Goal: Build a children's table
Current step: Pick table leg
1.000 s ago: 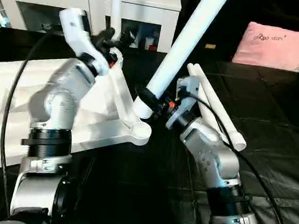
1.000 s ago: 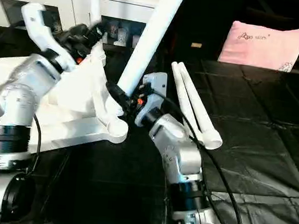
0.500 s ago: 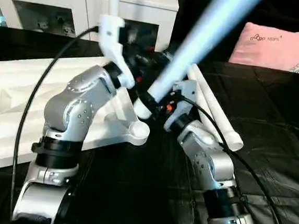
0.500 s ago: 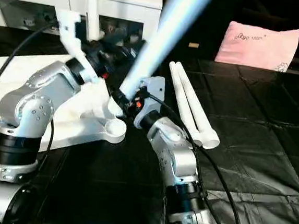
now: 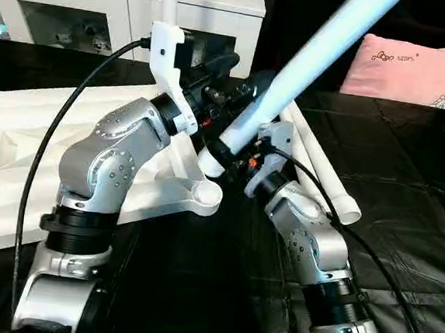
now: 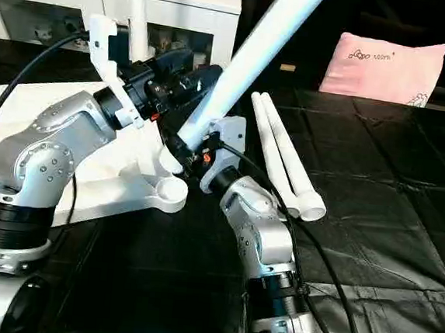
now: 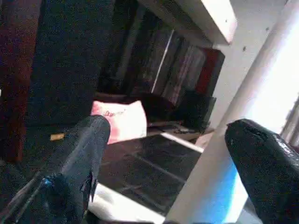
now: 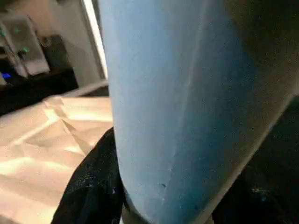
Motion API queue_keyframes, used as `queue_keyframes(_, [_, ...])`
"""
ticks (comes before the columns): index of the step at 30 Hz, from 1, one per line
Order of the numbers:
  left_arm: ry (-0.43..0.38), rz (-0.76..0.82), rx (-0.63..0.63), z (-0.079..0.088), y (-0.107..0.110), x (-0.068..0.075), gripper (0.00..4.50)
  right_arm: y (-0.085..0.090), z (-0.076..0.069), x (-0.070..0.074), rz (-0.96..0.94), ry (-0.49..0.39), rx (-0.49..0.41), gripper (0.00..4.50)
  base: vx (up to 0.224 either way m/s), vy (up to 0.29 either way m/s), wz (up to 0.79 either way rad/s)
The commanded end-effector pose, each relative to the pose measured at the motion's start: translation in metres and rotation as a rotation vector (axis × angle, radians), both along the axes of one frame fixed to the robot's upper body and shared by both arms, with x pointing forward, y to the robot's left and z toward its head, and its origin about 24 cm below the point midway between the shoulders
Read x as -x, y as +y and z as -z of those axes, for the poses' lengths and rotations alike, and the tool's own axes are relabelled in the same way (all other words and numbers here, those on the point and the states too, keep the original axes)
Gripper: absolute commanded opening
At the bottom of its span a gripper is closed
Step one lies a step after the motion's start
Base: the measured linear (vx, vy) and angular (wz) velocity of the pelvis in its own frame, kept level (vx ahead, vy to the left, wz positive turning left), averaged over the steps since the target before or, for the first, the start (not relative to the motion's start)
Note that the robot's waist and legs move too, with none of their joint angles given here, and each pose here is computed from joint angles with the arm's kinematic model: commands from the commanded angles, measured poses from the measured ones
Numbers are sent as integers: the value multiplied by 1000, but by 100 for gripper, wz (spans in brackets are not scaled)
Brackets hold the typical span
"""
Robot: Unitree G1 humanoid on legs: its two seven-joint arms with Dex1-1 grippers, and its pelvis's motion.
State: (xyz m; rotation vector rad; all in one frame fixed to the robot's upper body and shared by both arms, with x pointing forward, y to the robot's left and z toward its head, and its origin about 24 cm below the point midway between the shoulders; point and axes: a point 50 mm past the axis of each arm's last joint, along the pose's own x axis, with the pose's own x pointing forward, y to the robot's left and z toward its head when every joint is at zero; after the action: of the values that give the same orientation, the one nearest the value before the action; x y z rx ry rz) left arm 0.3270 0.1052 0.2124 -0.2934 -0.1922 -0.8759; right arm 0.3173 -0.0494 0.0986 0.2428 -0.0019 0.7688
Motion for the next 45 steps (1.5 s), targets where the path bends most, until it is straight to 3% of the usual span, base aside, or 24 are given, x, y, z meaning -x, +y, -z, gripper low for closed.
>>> queue_keyframes(1, [-15, -39, 26, -6, 16, -2, 450, -10, -3, -6, 59, -35, 68, 193, 0, 0, 0])
queue_keyframes(3, [-6, -85, -8, -2, 29, -4, 450, -17, 3, -9, 113, -9, 138, 193, 0, 0, 0])
queue_keyframes(6, [4, -112, -23, 1, 36, -5, 450, -20, 6, -10, 124, 14, 142, 193, 0, 0, 0])
queue_keyframes(9, [48, -192, -54, 13, 54, -3, 450, -29, 14, -12, 193, 122, 135, 193, 0, 0, 0])
queue_keyframes(21, [113, -244, -66, 32, 61, 5, 450, -34, 17, -15, 299, 221, 82, 193, 0, 0, 0])
queue_keyframes(27, [121, -253, -72, 34, 60, 5, 450, -32, 17, -12, 305, 212, 69, 193, 0, 0, 0])
queue_keyframes(29, [124, -258, -76, 35, 60, 6, 450, -32, 12, -11, 299, 135, 32, 193, 0, 0, 0])
queue_keyframes(32, [130, -262, -81, 37, 61, 6, 450, -32, 12, -9, 299, 156, -27, 193, 0, 0, 0])
queue_keyframes(36, [134, -271, -118, 42, 62, 8, 450, -37, 12, -9, 340, 155, -26, 193, 0, 0, 0])
queue_keyframes(38, [130, -285, -175, 48, 66, 10, 450, -36, 13, -7, 346, 100, 73, 193, 0, 0, 0])
queue_keyframes(45, [111, -258, -440, 72, 79, 24, 450, -29, 17, -5, 267, 141, 64, 193, 0, 0, 0])
